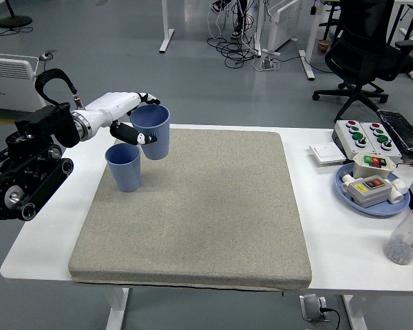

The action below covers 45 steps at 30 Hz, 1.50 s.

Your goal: Push cup pick cup insert cup

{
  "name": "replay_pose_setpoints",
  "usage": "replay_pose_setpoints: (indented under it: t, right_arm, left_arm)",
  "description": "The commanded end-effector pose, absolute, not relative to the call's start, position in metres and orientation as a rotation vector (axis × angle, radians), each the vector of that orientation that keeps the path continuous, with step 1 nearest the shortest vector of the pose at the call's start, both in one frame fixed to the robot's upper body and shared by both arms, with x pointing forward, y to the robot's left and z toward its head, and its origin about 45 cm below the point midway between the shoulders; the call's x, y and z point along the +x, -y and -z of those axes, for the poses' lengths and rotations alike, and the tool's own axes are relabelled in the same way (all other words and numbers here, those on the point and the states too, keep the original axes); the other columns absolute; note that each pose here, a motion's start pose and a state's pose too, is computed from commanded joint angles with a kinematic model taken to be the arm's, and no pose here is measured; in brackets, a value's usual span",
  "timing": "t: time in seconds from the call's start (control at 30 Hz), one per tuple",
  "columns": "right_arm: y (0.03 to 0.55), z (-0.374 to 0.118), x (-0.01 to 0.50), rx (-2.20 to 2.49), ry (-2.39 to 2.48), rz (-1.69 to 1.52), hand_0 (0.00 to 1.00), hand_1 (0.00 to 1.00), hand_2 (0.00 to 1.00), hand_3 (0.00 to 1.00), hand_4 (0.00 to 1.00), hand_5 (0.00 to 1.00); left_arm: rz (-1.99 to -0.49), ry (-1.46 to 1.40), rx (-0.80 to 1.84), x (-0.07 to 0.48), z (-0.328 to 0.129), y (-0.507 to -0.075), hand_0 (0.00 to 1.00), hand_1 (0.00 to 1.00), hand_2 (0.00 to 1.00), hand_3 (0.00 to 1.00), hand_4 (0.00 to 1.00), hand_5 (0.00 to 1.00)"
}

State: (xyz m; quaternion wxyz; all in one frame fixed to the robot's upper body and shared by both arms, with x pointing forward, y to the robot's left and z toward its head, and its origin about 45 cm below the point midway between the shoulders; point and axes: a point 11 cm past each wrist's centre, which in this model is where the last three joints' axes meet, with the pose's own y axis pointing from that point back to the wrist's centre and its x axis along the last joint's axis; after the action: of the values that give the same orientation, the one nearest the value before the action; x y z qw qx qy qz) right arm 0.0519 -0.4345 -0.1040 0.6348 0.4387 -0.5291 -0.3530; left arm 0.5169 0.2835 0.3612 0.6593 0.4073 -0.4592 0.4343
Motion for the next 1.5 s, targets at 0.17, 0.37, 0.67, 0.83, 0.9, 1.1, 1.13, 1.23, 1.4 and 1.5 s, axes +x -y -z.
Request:
replay_pose_setpoints:
  t: [0.17, 0.37, 0.67, 0.83, 0.9, 1.1, 1.13, 1.23, 1.4, 1.5]
  right_arm:
    - [0.434, 0.105, 0.048, 0.998, 1.205, 0.812, 0.731, 0.67, 0.709, 0.601, 0.169, 0.388]
    - [0.434, 0.105, 0.047, 0.997, 1.202, 0.814, 0.731, 0.67, 0.709, 0.6, 0.169, 0.387]
    - [0.433, 0.105, 0.05, 1.0, 1.209, 0.814, 0.731, 0.67, 0.709, 0.6, 0.169, 0.387]
    - [0.433, 0.105, 0.051, 1.002, 1.212, 0.813, 0.731, 0.67, 0.709, 0.6, 0.169, 0.387]
    - [0.433, 0.104, 0.051, 1.002, 1.212, 0.812, 0.731, 0.67, 0.709, 0.6, 0.169, 0.387]
    - [0.433, 0.104, 0.053, 1.004, 1.214, 0.811, 0.731, 0.67, 0.709, 0.6, 0.169, 0.388]
    - [0.433, 0.104, 0.053, 1.004, 1.215, 0.811, 0.731, 0.67, 0.709, 0.6, 0.169, 0.388]
    - [0.433, 0.104, 0.053, 1.004, 1.215, 0.81, 0.731, 0.67, 0.709, 0.6, 0.169, 0.388]
    - [0.434, 0.104, 0.054, 1.005, 1.217, 0.809, 0.731, 0.671, 0.709, 0.6, 0.169, 0.388]
    - [0.434, 0.104, 0.054, 1.005, 1.217, 0.809, 0.731, 0.67, 0.709, 0.6, 0.17, 0.389]
  left_arm:
    - [-1.04, 1.014, 0.91, 0.517, -0.373, -0.304, 0.554, 0.618, 0.63, 0.863, 0.729, 0.216]
    - [-1.045, 0.992, 0.938, 0.515, -0.37, -0.315, 0.554, 0.617, 0.628, 0.864, 0.723, 0.218]
    - [-1.042, 0.967, 0.973, 0.512, -0.361, -0.327, 0.552, 0.617, 0.624, 0.869, 0.72, 0.234]
    - [-1.046, 0.956, 0.983, 0.512, -0.357, -0.331, 0.552, 0.617, 0.624, 0.869, 0.72, 0.234]
    - [-1.047, 0.951, 0.983, 0.511, -0.354, -0.332, 0.551, 0.617, 0.625, 0.872, 0.718, 0.234]
    - [-1.054, 0.938, 0.992, 0.512, -0.347, -0.336, 0.551, 0.617, 0.626, 0.873, 0.719, 0.237]
    - [-1.056, 0.938, 0.994, 0.512, -0.346, -0.337, 0.551, 0.617, 0.626, 0.873, 0.719, 0.237]
    - [-1.065, 0.937, 0.992, 0.512, -0.345, -0.34, 0.551, 0.617, 0.626, 0.873, 0.719, 0.237]
    - [-1.066, 0.937, 0.994, 0.513, -0.34, -0.34, 0.552, 0.617, 0.633, 0.873, 0.718, 0.238]
    - [-1.064, 0.936, 0.993, 0.513, -0.337, -0.338, 0.558, 0.647, 0.667, 0.89, 0.717, 0.236]
